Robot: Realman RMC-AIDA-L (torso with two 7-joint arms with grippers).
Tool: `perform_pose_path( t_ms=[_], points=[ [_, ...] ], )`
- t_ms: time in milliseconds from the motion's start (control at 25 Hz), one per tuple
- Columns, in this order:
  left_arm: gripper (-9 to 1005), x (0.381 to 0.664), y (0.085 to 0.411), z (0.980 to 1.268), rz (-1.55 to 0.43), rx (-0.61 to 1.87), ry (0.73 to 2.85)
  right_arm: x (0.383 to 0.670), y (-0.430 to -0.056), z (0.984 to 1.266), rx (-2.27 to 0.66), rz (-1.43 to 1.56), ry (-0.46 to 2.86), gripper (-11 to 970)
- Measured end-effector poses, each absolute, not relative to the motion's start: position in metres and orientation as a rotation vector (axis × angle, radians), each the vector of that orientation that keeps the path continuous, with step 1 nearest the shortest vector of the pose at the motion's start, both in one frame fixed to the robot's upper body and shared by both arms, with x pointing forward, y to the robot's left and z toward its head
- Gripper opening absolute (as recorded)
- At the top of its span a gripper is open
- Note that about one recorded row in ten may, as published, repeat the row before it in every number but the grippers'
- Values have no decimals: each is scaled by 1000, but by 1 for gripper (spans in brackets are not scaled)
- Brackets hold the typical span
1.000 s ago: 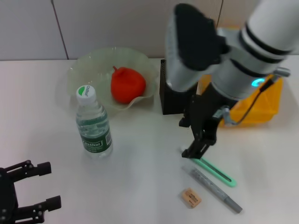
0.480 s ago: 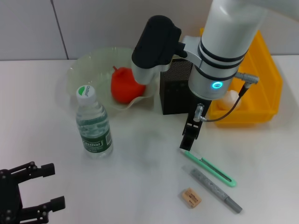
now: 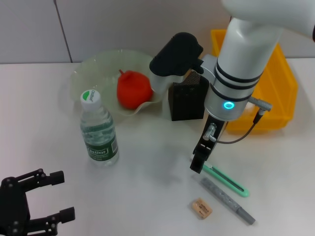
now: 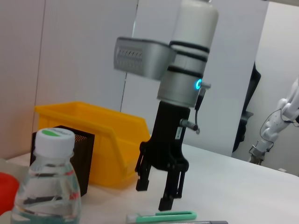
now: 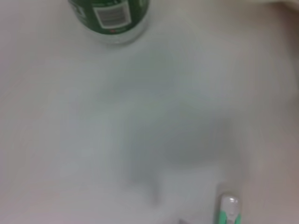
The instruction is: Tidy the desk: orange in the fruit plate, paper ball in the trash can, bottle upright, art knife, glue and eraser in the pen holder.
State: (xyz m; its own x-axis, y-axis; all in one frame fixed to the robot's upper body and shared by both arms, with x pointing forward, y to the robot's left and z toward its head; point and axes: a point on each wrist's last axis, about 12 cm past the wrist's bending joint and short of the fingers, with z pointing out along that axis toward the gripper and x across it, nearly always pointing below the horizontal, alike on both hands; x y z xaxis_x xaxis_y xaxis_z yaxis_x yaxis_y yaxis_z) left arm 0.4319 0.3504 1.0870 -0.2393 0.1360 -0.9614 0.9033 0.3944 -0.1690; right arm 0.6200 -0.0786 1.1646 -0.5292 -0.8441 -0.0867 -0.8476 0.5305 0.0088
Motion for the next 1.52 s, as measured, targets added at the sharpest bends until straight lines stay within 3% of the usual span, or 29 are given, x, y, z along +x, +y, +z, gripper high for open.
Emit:
perform_pose_path(
  t_ms=[720,1520],
  points=[
    [812,438,341,1084,-993,948,1646,627,-93,1141,-1303,71,2716,749],
    [813,437,339,1081,-972,990,1614,626,-96,1131,-1287,79,2724,682]
  ],
)
